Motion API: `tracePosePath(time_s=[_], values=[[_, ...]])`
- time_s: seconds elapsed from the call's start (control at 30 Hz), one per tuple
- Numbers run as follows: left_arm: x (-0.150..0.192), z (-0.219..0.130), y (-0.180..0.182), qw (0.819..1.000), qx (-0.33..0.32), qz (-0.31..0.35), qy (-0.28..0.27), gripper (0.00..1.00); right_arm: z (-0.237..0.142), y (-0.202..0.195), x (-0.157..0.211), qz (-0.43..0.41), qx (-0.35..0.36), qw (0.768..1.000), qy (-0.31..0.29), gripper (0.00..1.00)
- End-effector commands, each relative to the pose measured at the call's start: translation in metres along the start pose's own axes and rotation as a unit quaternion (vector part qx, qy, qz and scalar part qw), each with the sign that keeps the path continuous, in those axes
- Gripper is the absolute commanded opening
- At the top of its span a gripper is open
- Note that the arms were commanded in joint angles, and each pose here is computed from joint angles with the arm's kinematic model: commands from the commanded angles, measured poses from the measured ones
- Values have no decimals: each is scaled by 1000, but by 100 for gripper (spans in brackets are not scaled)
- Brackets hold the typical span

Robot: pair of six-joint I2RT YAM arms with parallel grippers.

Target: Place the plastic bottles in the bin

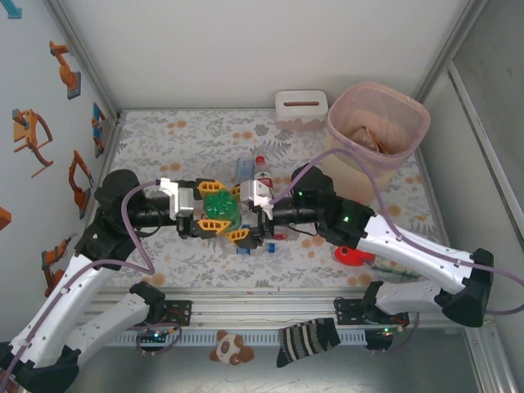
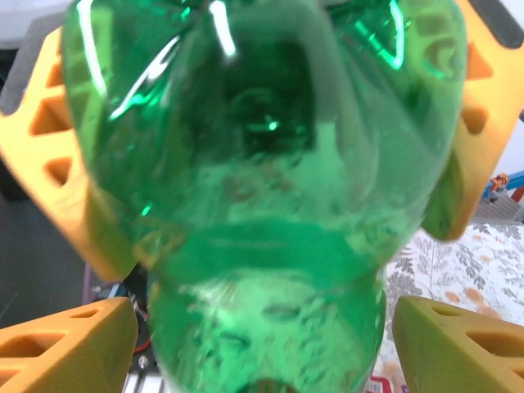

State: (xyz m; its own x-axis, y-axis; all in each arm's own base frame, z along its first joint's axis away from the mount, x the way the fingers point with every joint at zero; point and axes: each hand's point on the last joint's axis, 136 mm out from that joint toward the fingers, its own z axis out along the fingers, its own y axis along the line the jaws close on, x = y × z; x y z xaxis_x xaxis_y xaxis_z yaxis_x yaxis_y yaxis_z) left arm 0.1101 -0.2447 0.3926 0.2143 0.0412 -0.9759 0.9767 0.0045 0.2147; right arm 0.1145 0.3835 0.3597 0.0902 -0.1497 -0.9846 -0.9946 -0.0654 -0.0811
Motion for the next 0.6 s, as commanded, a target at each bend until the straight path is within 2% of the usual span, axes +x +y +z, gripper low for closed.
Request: tracePosePath(time_s=[0.0, 0.43, 0.57], values=[[-25, 0, -4, 999, 12, 23, -34, 43, 3, 6, -21, 0, -16, 999, -44, 78], [-26, 1, -3, 999, 10, 27, -38, 49, 1, 8, -21, 9, -20, 999, -39, 62], [-26, 1, -1, 999, 4, 28, -37, 55, -1, 8, -24, 8, -17, 999, -39, 58]])
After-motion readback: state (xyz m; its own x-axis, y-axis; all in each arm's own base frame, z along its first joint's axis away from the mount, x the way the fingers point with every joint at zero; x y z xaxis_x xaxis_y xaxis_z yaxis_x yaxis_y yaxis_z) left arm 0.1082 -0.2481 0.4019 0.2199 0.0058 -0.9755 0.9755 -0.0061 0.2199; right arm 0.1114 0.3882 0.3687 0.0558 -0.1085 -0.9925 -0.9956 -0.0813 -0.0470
